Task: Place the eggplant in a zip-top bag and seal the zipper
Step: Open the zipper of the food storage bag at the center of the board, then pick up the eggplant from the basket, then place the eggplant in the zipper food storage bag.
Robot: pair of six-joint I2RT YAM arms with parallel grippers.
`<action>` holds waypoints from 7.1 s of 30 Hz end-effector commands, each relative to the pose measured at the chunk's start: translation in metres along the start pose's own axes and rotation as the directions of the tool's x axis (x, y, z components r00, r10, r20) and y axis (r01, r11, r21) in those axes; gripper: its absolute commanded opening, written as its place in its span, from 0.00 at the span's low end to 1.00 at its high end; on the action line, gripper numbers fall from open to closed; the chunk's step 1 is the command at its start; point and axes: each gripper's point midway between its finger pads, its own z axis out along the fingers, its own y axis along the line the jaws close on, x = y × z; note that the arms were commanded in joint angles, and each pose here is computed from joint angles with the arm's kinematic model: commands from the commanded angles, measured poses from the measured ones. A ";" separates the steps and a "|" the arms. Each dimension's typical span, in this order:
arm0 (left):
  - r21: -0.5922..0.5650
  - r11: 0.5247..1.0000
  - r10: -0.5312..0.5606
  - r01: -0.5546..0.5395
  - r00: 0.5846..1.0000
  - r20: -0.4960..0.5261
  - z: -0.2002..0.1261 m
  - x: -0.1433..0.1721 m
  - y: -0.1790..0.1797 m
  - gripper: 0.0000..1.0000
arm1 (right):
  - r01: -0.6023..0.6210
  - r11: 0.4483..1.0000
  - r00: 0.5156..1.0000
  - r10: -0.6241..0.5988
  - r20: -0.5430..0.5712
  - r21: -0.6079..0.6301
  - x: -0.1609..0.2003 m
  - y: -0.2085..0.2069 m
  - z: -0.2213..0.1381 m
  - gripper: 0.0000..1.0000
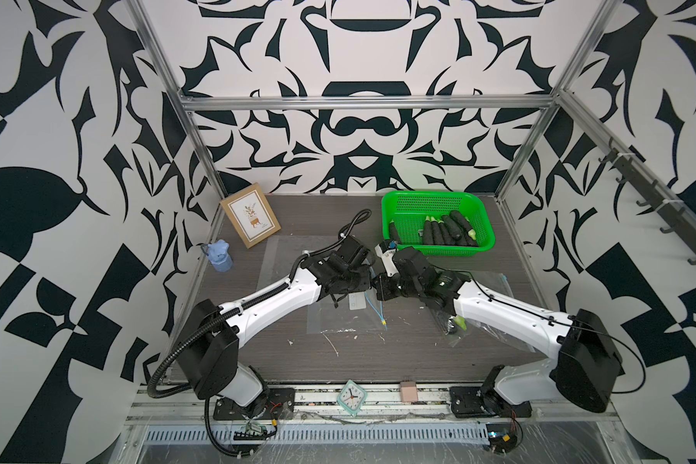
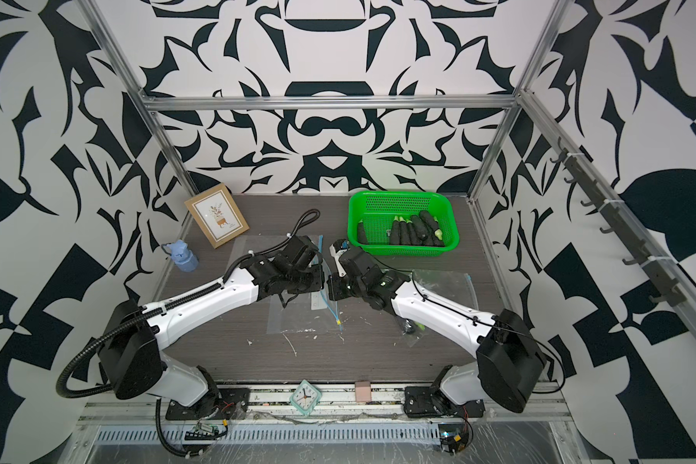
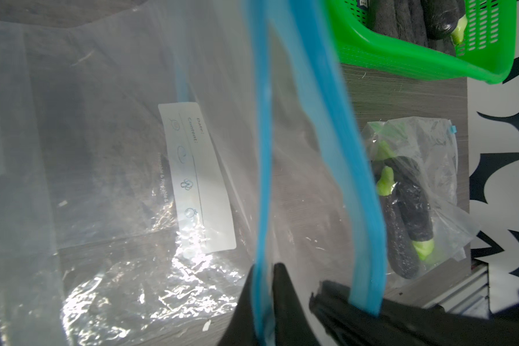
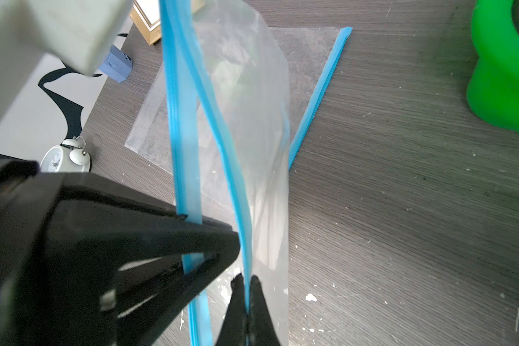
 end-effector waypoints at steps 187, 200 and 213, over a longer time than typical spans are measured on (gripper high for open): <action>-0.045 0.990 0.133 -0.135 0.990 -0.044 -0.037 -0.046 -0.025 0.00 | -0.287 0.912 0.943 0.216 -0.253 -0.292 -0.036 0.031 -0.075 0.02; 0.024 0.989 0.146 -0.145 0.988 -0.050 -0.037 -0.031 -0.044 0.00 | -0.263 0.945 0.953 0.223 -0.206 -0.195 -0.063 0.007 -0.052 0.02; 0.063 0.986 0.159 -0.156 0.986 -0.046 -0.039 -0.030 -0.059 0.00 | -0.299 0.953 0.951 0.294 -0.093 -0.041 -0.081 -0.029 -0.028 0.04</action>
